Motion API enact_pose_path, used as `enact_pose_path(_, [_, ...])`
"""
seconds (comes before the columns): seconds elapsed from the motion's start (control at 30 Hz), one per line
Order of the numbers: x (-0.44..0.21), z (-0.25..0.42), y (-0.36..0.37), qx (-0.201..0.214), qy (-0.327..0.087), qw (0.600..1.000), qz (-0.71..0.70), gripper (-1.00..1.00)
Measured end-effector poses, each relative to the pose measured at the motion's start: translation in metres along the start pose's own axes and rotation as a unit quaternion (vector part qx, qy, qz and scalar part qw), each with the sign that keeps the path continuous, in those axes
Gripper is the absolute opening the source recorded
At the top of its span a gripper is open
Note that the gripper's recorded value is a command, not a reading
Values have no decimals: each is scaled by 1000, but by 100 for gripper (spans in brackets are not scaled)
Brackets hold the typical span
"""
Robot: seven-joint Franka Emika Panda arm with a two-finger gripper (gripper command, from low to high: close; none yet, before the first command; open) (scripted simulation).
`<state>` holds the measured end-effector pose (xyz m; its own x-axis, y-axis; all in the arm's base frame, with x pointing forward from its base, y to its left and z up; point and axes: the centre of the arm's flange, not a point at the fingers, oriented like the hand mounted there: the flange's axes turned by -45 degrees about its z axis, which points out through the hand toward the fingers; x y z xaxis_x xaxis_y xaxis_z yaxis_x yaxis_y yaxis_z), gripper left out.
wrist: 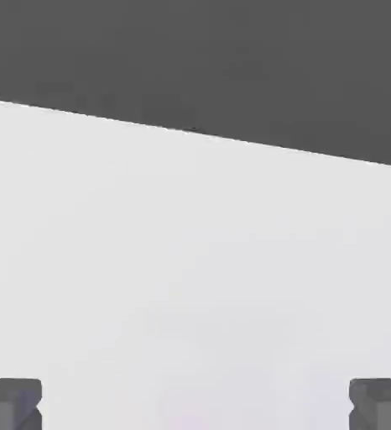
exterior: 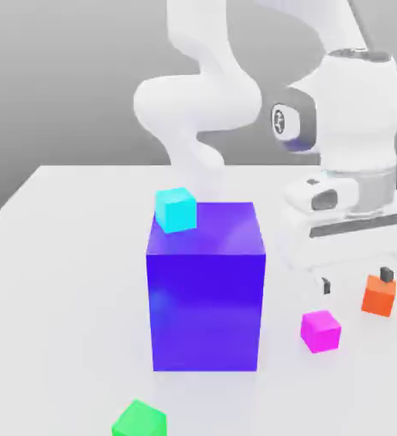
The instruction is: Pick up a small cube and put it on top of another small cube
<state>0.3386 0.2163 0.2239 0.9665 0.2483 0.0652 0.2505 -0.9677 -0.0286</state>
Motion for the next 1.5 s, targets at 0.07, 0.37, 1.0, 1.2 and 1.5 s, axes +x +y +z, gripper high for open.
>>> enact_pose_path(0.07, [-23,28,1,-10,-25,1000,-7,0])
enact_pose_path(0.37, [-34,93,4,-13,-33,999,-6,-100])
enact_pose_path(1.0, [61,-13,108,-28,-17,999,5,-100])
enact_pose_path(1.2, [87,-20,273,-24,-42,989,142,-100])
enact_pose_path(1.5, [88,33,325,-20,-30,982,186,100])
